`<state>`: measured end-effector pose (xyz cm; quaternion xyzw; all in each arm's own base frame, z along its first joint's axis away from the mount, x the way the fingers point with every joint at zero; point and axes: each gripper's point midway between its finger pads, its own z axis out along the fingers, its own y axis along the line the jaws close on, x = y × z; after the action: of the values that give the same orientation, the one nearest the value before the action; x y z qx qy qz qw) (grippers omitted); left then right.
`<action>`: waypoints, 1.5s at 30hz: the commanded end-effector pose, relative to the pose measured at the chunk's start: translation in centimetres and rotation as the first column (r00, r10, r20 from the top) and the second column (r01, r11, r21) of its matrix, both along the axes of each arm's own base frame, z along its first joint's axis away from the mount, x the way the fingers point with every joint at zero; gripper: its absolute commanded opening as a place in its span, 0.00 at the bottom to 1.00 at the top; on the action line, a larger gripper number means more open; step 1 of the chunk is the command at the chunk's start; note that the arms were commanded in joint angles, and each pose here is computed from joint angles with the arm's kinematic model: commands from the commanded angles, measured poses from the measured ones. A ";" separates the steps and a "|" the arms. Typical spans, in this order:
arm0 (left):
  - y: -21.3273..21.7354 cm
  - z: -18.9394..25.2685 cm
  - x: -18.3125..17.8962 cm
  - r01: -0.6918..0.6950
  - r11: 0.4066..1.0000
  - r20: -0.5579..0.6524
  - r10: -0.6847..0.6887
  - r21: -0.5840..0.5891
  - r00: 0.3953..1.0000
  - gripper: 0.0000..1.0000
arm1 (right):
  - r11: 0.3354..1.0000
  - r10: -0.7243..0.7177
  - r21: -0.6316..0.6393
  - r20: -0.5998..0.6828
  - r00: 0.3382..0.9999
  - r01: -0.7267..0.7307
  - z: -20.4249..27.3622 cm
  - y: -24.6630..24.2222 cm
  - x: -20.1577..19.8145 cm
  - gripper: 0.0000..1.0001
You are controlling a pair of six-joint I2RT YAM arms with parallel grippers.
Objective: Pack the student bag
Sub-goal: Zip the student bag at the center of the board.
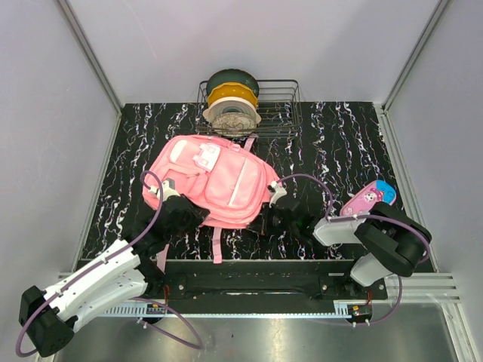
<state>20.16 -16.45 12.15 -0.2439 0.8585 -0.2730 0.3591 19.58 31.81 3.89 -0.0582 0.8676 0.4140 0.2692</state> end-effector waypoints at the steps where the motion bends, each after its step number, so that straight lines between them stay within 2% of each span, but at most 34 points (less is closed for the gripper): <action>1: -1.8 4.3 0.9 0.055 0.994 0.117 -0.044 -0.095 0.992 0.00 | 0.997 -0.066 0.049 0.128 0.990 0.061 3.4 0.0 2.1 0.00; 2: -1.6 4.3 0.9 0.055 0.995 0.120 -0.044 -0.087 0.992 0.00 | 0.996 -0.068 0.074 0.146 0.987 0.058 4.8 -0.2 1.9 0.00; 7: 0.1 4.8 1.3 0.043 0.999 0.157 -0.044 0.009 0.987 0.00 | 0.992 -0.128 0.009 0.074 0.989 0.127 4.6 -3.9 0.0 0.00; 9: 1.1 4.8 1.3 0.031 0.998 0.161 -0.039 0.052 0.986 0.00 | 0.985 -0.160 0.081 0.069 0.985 0.155 6.5 -4.7 -0.1 0.00; 10: 1.7 5.5 1.4 0.012 0.998 0.185 -0.023 0.058 0.982 0.00 | 0.984 -0.177 0.033 0.049 0.983 0.176 5.9 -5.6 -0.4 0.00; 12: 3.1 5.6 1.3 -0.019 0.995 0.188 0.001 0.093 0.982 0.00 | 0.986 -0.166 0.011 0.060 0.984 0.166 6.5 -5.7 -0.2 0.00; 14: 4.4 5.9 1.3 -0.058 0.993 0.203 0.035 0.105 0.979 0.00 | 0.990 -0.138 0.023 0.016 0.990 0.138 6.1 -5.5 -0.5 0.00; 18: 5.5 6.0 1.4 -0.081 0.990 0.216 0.055 0.112 0.975 0.00 | 0.983 0.035 0.185 -0.120 0.992 -0.012 7.2 -2.8 -3.4 0.00; 20: 5.0 5.4 1.6 -0.060 0.994 0.207 0.040 0.088 0.977 0.00 | 0.952 0.129 0.298 -0.179 0.975 -0.071 8.5 -1.6 -5.1 0.00; 21: 4.7 4.4 1.5 -0.051 0.996 0.191 0.036 0.077 0.981 0.00 | 0.934 0.140 0.356 -0.272 0.952 -0.035 8.4 -1.7 -6.2 0.00; 22: 4.2 4.0 1.5 -0.032 0.998 0.184 0.021 0.061 0.983 0.00 | 0.881 0.195 0.468 -0.224 0.955 -0.071 10.8 -1.2 -6.6 0.00; 23: 3.7 4.4 1.8 -0.028 0.999 0.204 0.021 0.032 0.979 0.00 | 0.857 0.209 0.513 -0.242 0.948 -0.058 11.4 -1.2 -7.0 0.00; 24: 3.5 3.7 1.8 -0.024 0.999 0.197 0.018 0.029 0.980 0.00 | 0.841 0.206 0.541 -0.315 0.927 -0.004 11.4 -1.6 -7.5 0.00; 25: 3.4 3.8 2.0 -0.024 0.999 0.202 0.020 0.020 0.979 0.00 | 0.821 0.211 0.571 -0.316 0.925 0.008 12.2 -1.6 -7.5 0.00; 27: 3.2 3.9 2.2 -0.021 1.000 0.222 0.018 0.011 0.975 0.00 | 0.813 0.202 0.576 -0.420 0.885 0.088 12.2 -1.8 -7.6 0.00; 29: 3.2 4.3 2.5 -0.024 1.000 0.238 0.021 0.009 0.971 0.00 | 0.788 0.197 0.599 -0.463 0.864 0.142 12.6 -1.9 -7.3 0.00; 30: 3.3 4.6 2.6 -0.023 1.000 0.247 0.019 0.015 0.969 0.00 | 0.774 0.186 0.596 -0.536 0.823 0.213 12.2 -2.3 -7.2 0.00; 32: 3.6 4.6 2.7 -0.032 0.999 0.250 0.024 0.031 0.968 0.00 | 0.721 0.187 0.639 -0.552 0.813 0.268 12.7 -2.6 -6.5 0.00; 33: 3.7 4.8 2.8 -0.037 0.999 0.253 0.027 0.035 0.967 0.00 | 0.691 0.189 0.636 -0.617 0.764 0.343 12.3 -3.3 -6.7 0.00; 34: 3.9 4.8 2.9 -0.041 0.998 0.253 0.030 0.040 0.967 0.00 | 0.636 0.197 0.684 -0.592 0.782 0.358 13.2 -3.7 -5.9 0.00; 35: 4.1 4.7 2.9 -0.050 0.998 0.246 0.037 0.047 0.968 0.00 | 0.614 0.200 0.692 -0.602 0.773 0.380 13.3 -4.0 -5.7 0.00; 36: 4.2 4.7 2.9 -0.052 0.998 0.246 0.039 0.048 0.968 0.00 | 0.598 0.209 0.692 -0.621 0.755 0.404 13.4 -4.0 -5.6 0.00; 37: 4.3 4.6 2.9 -0.054 0.997 0.244 0.041 0.047 0.969 0.00 | 0.618 0.211 0.679 -0.629 0.748 0.397 12.8 -3.8 -5.7 0.00; 39: 4.8 4.6 2.9 -0.074 0.996 0.239 0.061 0.045 0.969 0.00 | 0.600 0.174 0.697 -0.593 0.786 0.393 13.1 -3.9 -5.0 0.00; 41: 5.4 4.7 2.9 -0.090 0.995 0.238 0.076 0.051 0.968 0.00 | 0.542 0.161 0.745 -0.547 0.821 0.390 15.2 -4.7 -4.6 0.00; 44: 6.6 5.1 2.9 -0.121 0.990 0.246 0.100 0.072 0.964 0.00 | 0.595 0.109 0.693 -0.572 0.813 0.407 13.9 -4.9 -4.5 0.00; 45: 6.7 5.6 2.9 -0.119 0.990 0.252 0.097 0.074 0.963 0.00 | 0.624 0.049 0.645 -0.595 0.802 0.441 12.1 -5.3 -4.4 0.00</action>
<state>19.63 -16.64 15.98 -0.1733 0.8323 -0.3699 0.3747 14.99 29.52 15.13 0.2467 0.6838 0.6865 0.0150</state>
